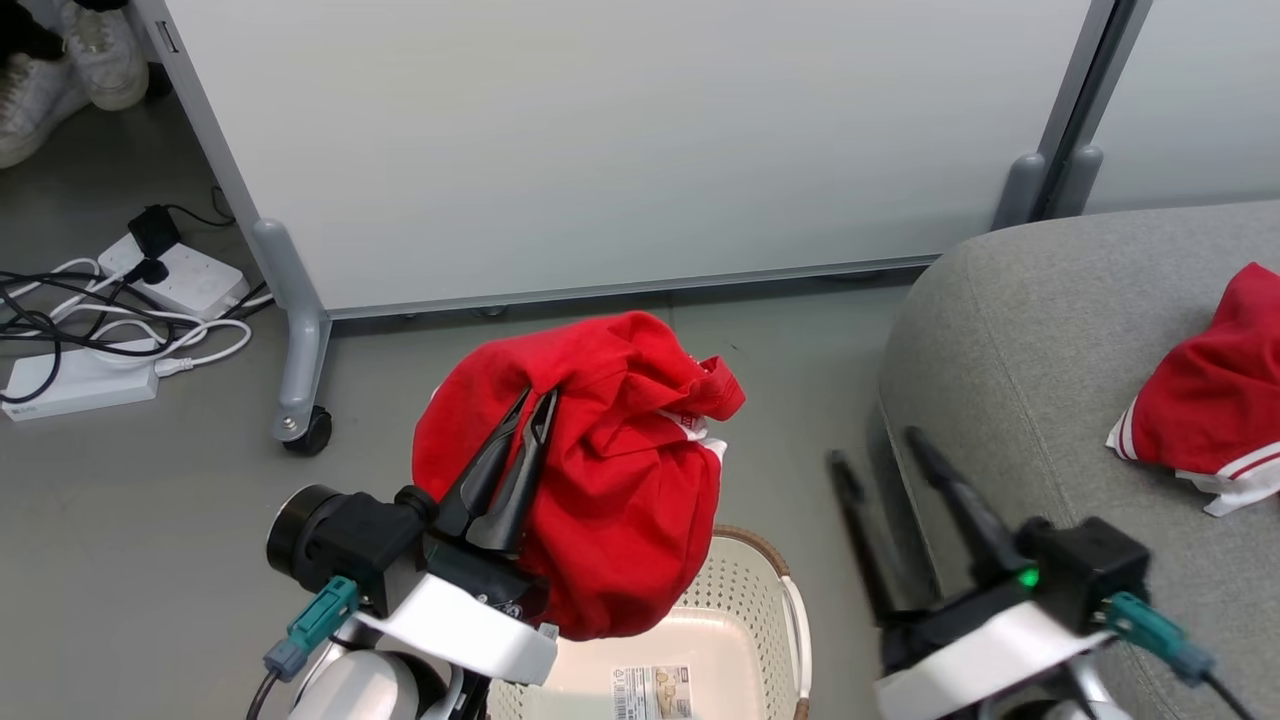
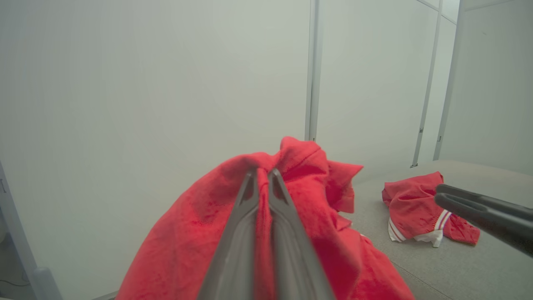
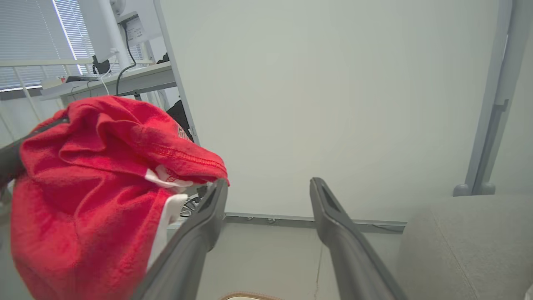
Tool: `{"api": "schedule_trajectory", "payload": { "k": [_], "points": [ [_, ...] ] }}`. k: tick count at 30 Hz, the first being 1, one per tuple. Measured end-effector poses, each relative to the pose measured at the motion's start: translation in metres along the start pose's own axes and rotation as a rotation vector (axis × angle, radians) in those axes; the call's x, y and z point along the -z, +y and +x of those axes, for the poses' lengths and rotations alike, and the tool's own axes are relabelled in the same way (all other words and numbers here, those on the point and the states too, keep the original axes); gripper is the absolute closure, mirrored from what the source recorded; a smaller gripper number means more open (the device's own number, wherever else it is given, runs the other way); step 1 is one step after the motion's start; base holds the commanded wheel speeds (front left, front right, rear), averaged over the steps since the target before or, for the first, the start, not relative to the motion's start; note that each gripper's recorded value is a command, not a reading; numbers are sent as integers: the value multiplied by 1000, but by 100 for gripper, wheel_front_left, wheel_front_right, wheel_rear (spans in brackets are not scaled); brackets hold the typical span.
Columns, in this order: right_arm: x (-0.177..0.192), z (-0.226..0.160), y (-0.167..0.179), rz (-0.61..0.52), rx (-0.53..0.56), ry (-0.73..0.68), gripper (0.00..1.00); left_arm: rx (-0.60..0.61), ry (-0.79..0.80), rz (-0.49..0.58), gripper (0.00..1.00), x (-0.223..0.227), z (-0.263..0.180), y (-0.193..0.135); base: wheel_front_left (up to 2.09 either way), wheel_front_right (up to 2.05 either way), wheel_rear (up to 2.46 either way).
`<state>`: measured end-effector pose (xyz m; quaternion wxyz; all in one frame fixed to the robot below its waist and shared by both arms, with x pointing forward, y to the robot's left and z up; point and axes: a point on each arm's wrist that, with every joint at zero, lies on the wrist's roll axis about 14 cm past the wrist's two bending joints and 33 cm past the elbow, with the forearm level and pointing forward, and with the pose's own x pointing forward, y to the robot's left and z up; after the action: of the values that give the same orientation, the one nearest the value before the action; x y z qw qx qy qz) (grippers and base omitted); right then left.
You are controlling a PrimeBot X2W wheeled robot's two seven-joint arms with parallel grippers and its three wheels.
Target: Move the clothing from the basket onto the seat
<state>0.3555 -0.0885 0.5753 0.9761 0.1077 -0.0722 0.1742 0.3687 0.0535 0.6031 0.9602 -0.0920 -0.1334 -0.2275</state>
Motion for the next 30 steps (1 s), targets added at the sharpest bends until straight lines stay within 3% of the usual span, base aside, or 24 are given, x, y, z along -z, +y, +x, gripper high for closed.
{"api": "schedule_trajectory", "payload": {
  "k": [8, 17, 18, 19, 20, 21, 29, 30],
  "points": [
    [7, 21, 92, 69, -298, 28, 0, 13, -3, -4, 100, -1, 2, -4, 0, 0, 0],
    [31, 34, 130, 81, -438, 90, 0, 32, -13, -14, 100, -2, 5, -11, 0, 0, 0],
    [32, 35, 133, 94, -450, 92, 22, 33, -14, -13, 100, -2, 5, -11, 0, 0, 0],
    [35, 37, 135, 87, -459, 102, 56, 34, -15, -14, 100, -3, 5, -12, 0, 0, 0],
    [35, 37, 137, 90, -466, 102, 65, 35, -16, -14, 100, -3, 5, -13, 0, 0, 0],
    [36, 38, 138, 94, -470, 105, 100, 36, -14, -14, 100, -3, 5, -13, 0, 0, 0],
    [33, 47, 136, 104, -469, 76, 100, 23, -25, -1, 100, -4, 5, -11, 0, 0, 0],
    [31, 48, 133, 104, -460, 66, 100, 11, -32, 8, 42, -5, 6, -9, 0, 0, 0]
  ]
}}
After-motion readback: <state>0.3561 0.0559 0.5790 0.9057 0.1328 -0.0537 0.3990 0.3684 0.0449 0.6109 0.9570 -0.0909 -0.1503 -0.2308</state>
